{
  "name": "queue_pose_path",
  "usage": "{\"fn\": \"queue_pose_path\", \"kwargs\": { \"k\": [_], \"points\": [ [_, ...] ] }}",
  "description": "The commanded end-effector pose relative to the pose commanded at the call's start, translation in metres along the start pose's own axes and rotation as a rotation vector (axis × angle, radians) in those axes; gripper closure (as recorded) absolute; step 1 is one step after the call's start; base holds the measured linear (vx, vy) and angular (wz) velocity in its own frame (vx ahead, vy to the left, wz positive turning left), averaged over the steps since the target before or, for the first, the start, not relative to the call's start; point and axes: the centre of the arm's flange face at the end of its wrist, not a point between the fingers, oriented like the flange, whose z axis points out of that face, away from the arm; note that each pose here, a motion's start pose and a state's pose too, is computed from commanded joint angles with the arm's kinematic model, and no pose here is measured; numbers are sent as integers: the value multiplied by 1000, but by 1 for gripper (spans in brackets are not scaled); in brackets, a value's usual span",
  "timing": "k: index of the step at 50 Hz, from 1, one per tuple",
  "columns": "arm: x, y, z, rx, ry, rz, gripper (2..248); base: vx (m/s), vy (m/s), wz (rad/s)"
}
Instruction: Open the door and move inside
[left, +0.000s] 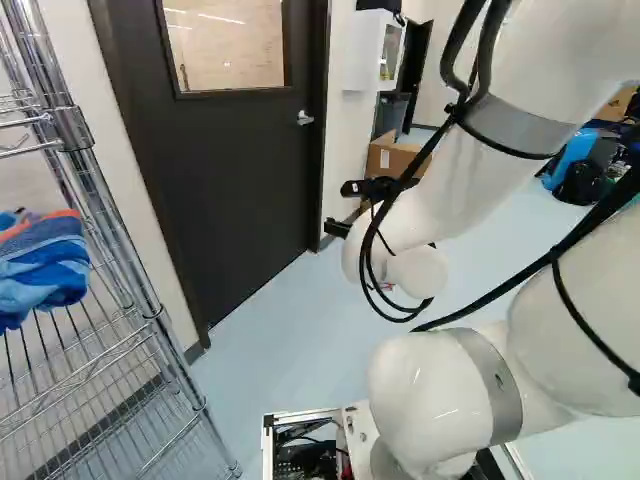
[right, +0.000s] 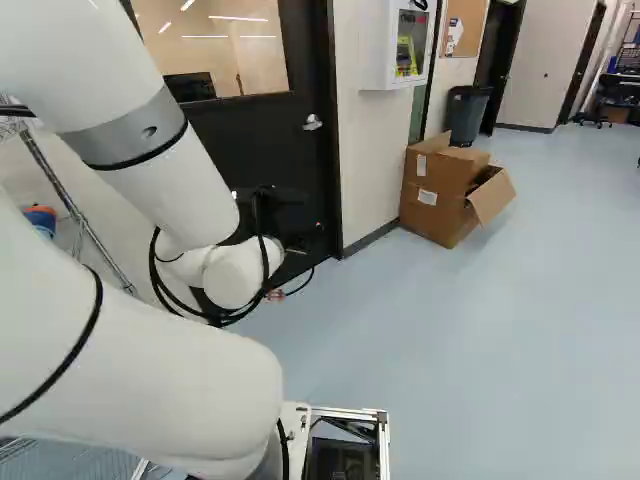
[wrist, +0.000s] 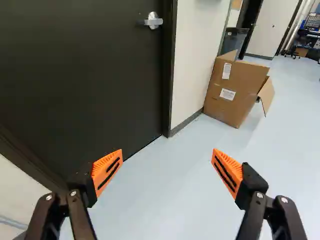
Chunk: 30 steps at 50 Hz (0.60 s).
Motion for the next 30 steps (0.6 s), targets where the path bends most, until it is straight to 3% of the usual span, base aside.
{"fn": "queue_pose_path", "kwargs": {
  "k": [30],
  "points": [
    [0,0,0,0,0,0,3,53,-1,-3]
  ]
}}
